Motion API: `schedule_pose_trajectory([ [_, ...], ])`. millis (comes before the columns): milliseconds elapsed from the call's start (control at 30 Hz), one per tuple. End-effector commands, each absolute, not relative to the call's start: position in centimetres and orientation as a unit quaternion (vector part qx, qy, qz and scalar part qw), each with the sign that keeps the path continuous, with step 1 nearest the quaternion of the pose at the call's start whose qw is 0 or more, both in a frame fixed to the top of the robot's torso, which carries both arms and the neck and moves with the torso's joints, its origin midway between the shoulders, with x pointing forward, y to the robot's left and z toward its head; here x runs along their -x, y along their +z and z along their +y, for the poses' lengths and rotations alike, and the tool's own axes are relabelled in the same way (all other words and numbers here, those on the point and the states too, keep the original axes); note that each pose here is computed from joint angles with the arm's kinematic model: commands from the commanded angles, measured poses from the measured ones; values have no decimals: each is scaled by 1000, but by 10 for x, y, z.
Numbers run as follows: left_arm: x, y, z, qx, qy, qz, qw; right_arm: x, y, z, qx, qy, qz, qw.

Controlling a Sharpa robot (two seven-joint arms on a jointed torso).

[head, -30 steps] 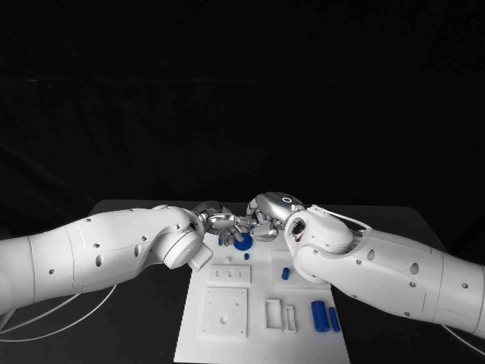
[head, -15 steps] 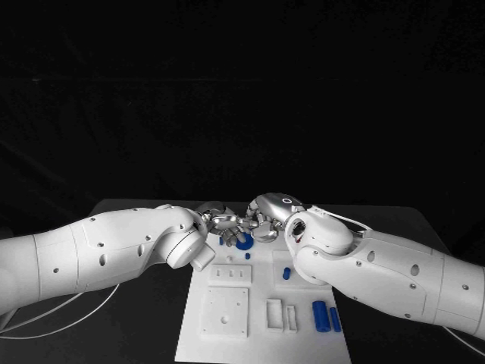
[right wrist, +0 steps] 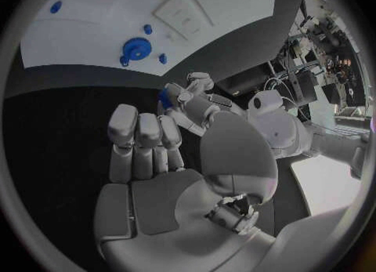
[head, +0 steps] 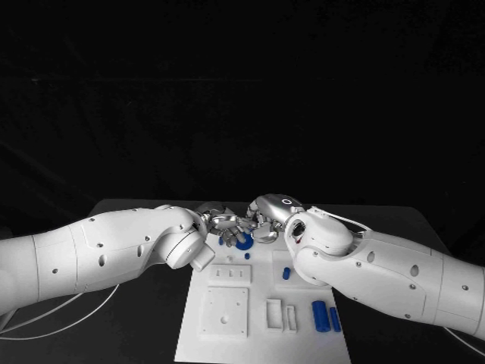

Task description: Assemble the parts on the task board

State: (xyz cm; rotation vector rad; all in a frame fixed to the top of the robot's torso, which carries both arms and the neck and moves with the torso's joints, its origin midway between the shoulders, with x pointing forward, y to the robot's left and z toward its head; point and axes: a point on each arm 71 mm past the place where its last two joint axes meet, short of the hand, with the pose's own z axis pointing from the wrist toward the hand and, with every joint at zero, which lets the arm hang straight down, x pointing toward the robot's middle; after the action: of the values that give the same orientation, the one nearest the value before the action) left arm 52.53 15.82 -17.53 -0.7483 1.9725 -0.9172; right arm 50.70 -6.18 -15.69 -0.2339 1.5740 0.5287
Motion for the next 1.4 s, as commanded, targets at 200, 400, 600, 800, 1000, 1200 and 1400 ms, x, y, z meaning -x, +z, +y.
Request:
schedule_pose_trajectory([
  [200,-525,-175,158,296,-367,783,405,-507,-159,-63,109,227,701,667],
  [400,-524,-175,158,295,-366,786,403,-507,-160,-63,109,225,702,667],
  [600,-525,-175,160,298,-364,784,406,-507,-160,-65,109,223,703,667],
  [800,-525,-176,161,300,-361,782,409,-507,-160,-64,110,225,704,665],
  [1000,-526,-176,162,301,-359,781,413,-507,-161,-66,107,226,705,664],
  [1200,-526,-176,162,300,-358,779,417,-508,-163,-67,106,226,706,663],
  [1400,-526,-176,163,297,-356,779,423,-508,-165,-68,104,225,707,662],
])
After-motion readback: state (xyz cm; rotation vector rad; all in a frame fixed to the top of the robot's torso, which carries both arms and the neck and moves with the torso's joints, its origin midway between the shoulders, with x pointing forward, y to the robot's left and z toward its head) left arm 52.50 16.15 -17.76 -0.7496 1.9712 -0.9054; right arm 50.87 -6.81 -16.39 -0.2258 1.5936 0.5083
